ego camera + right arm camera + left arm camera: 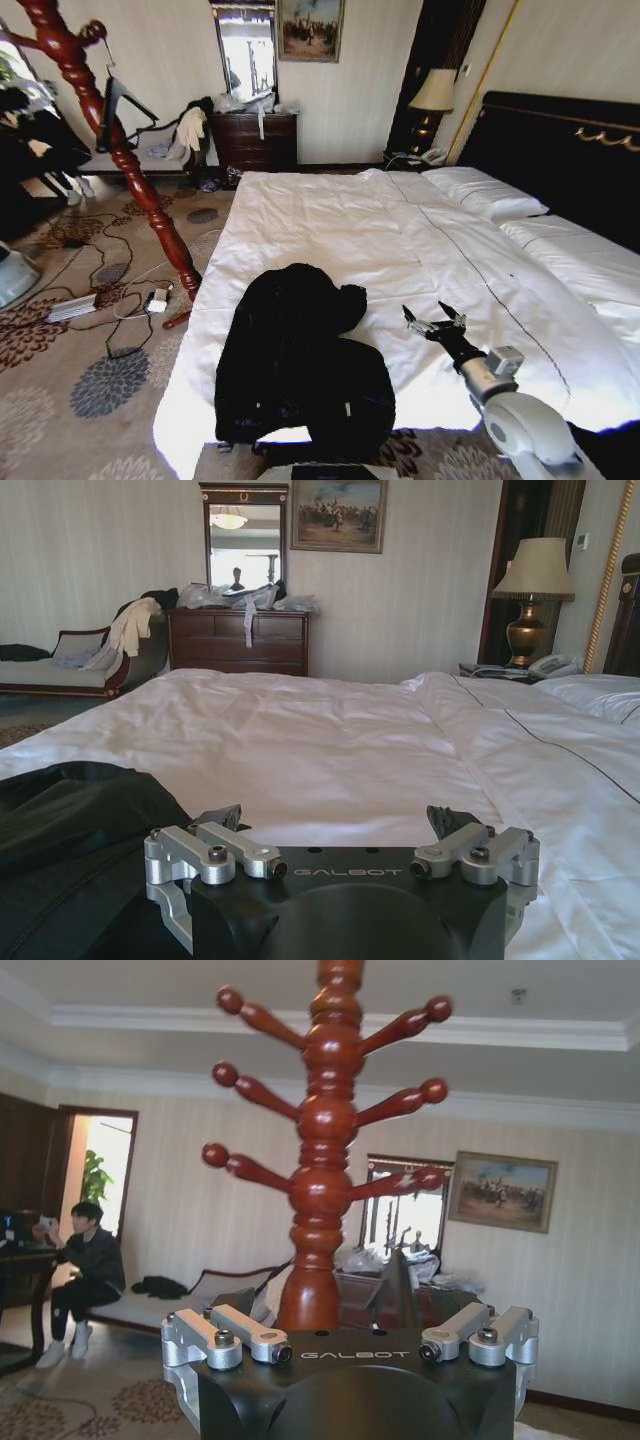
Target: Pick up the clothes from the bed and hang them on the clothes hanger.
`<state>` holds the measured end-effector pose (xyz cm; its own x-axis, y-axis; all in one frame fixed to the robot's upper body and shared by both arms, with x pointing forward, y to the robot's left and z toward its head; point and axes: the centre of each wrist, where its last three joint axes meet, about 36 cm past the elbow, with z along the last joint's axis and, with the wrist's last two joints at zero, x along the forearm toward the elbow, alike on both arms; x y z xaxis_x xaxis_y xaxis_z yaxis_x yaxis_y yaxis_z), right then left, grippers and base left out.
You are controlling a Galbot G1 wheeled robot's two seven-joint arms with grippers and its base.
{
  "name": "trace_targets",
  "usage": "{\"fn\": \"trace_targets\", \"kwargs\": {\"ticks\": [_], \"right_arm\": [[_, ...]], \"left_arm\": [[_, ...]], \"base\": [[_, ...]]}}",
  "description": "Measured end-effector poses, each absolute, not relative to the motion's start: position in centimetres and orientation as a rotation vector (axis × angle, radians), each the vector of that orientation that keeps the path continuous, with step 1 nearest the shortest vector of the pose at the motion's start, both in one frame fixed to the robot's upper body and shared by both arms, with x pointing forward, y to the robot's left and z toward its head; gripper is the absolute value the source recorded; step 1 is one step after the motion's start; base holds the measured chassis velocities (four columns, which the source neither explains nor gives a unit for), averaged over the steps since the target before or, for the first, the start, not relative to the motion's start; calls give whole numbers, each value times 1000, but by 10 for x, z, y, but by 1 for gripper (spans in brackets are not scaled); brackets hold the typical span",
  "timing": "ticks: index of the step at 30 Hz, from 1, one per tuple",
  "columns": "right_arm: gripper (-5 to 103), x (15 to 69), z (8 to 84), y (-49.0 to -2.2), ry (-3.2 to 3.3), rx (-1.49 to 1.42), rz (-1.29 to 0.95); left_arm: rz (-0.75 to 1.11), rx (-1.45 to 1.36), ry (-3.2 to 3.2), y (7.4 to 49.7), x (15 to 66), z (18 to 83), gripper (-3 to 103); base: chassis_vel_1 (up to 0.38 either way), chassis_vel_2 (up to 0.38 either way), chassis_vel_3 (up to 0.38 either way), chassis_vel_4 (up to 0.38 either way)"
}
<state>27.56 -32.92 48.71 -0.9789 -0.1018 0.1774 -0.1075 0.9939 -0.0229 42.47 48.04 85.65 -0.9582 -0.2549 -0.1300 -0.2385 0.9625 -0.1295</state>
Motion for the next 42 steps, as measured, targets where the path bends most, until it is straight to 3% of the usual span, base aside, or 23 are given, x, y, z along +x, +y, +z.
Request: {"fn": "trace_targets", "kwargs": {"ticks": [8,20,32,42], "right_arm": [[100,272,489,-330,-2959,145,50],[100,263,490,-331,-2957,104,28],[100,255,491,-334,-2955,64,28],[100,252,492,-338,-2969,31,28]], "left_arm": [[-261,-359,2967,496,445,834,97],[-374,-282,2974,467,508,827,97],[-383,-267,3028,436,559,884,94],[-369,-513,3172,427,594,931,92]], "base": [[0,0,0,0],[0,0,0,0],[0,0,0,0],[0,0,0,0]]}}
